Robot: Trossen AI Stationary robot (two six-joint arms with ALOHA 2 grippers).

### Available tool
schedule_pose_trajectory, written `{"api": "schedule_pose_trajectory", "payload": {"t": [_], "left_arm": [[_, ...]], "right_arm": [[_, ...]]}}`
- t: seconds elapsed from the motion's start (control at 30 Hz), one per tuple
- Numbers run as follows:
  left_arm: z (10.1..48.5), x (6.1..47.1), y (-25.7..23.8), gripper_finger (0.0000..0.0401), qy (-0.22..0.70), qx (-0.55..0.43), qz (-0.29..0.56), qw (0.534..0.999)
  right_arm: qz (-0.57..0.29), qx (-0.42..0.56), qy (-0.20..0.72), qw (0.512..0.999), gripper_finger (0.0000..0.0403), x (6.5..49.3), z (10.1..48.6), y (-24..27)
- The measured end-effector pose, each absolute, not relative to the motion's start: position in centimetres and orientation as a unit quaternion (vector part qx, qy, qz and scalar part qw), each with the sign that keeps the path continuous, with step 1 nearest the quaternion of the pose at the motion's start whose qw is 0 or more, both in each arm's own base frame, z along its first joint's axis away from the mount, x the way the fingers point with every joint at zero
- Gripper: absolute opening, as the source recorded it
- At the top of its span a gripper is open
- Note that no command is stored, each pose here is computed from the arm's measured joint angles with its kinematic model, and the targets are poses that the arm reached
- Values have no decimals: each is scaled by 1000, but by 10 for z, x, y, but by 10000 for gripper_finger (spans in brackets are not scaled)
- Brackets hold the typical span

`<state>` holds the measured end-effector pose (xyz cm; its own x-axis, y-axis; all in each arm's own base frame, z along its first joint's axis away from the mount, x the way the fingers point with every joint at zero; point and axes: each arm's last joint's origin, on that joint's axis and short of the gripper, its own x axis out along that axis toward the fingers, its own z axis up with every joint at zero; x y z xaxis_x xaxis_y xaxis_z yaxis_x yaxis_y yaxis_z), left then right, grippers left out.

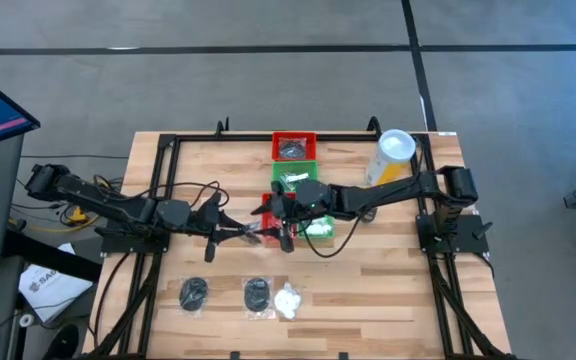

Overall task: Pick & Place Travel size toiletries
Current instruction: Put the silver nail cutter into the top green bin

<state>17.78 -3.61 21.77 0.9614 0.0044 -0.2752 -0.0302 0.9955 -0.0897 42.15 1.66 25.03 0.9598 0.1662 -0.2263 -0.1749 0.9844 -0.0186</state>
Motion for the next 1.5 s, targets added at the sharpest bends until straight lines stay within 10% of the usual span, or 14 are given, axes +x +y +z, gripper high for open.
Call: {"api": "schedule_pose_trajectory", "payload": {"t": [0.4,0.73,1.5], "left_arm": [[219,178,-36,54,133,-45,8,990],[219,178,-36,54,133,-49,10,990],[218,178,-36,110,137,-45,8,990]], "right_arm": [[85,-7,98,991,206,427,244,17],[98,-11,98,990,35,427,244,17],[132,1,105,986,37,426,244,14]]}}
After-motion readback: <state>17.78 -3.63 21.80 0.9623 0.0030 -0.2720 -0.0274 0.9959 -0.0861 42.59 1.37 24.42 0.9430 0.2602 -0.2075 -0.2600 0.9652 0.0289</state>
